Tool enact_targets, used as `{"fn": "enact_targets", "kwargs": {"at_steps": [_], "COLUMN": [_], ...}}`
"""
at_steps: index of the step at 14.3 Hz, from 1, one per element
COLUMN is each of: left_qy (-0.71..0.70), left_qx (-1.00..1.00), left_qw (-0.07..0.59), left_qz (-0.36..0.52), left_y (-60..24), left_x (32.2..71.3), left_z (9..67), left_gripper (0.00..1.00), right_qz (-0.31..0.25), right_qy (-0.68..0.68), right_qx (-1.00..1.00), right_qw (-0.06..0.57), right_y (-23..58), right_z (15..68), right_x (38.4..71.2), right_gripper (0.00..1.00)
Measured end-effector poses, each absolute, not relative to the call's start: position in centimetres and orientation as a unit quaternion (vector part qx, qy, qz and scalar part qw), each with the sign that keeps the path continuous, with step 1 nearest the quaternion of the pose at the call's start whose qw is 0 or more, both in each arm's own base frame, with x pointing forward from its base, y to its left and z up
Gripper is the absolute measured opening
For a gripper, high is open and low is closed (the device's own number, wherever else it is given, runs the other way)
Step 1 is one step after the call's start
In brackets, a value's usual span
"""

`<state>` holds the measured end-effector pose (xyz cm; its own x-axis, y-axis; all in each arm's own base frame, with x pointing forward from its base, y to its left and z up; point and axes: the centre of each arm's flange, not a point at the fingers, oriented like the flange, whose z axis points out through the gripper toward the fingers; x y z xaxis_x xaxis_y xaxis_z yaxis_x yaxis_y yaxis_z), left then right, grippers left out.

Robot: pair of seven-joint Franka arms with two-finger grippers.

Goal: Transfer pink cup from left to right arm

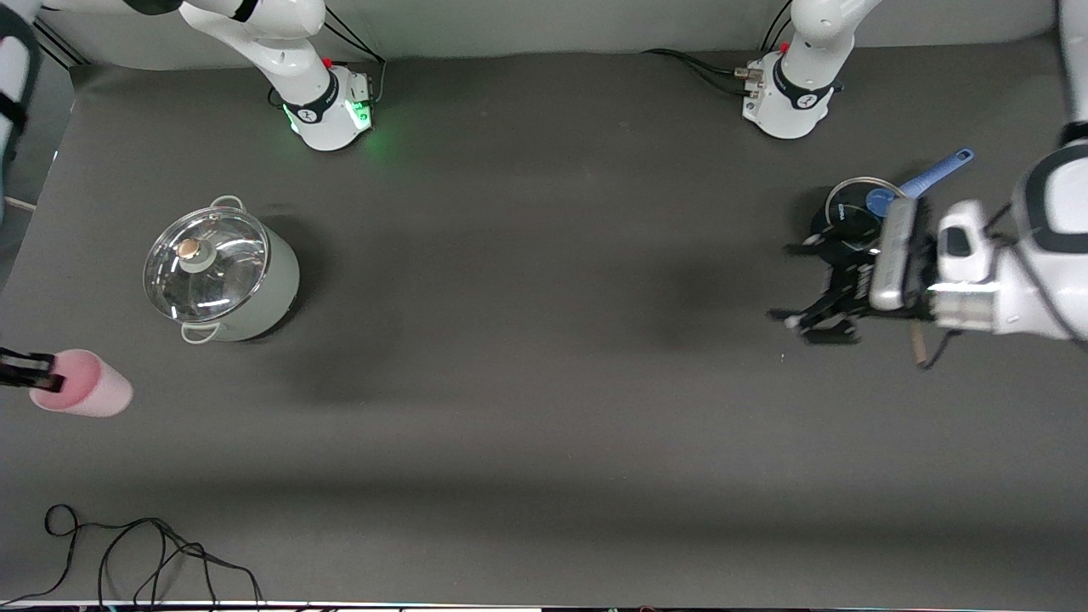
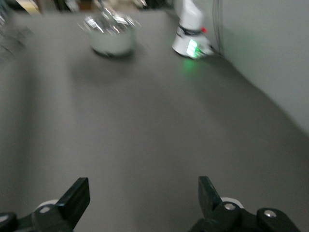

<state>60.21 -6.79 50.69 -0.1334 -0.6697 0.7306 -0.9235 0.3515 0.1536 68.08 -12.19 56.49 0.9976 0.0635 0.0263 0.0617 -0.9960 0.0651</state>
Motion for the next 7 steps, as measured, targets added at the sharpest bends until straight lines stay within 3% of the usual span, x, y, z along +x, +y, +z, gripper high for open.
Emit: {"fn": "enact_targets", "kwargs": {"at_steps": [4,7], "left_qy": [-0.723,-0.692], "left_qx": [0.615,0.686], "left_qw": [0.313,0.222], "left_qz": [0.037,-0.030], "left_y": [-3.3,-3.9], "left_x": [56.1,53.8], "left_z": [56.7,61.6], "left_gripper": [1.00,1.00], "right_qz": [0.002,0.006], "right_qy": [0.062,0.062], "right_qx": [0.998,0.998], "right_qw": [0.015,-0.001], "right_y": [-16.2,-16.6], "right_z": [54.6,48.4], "right_x": [67.6,69.7], "right_gripper": [0.04,0.04]}}
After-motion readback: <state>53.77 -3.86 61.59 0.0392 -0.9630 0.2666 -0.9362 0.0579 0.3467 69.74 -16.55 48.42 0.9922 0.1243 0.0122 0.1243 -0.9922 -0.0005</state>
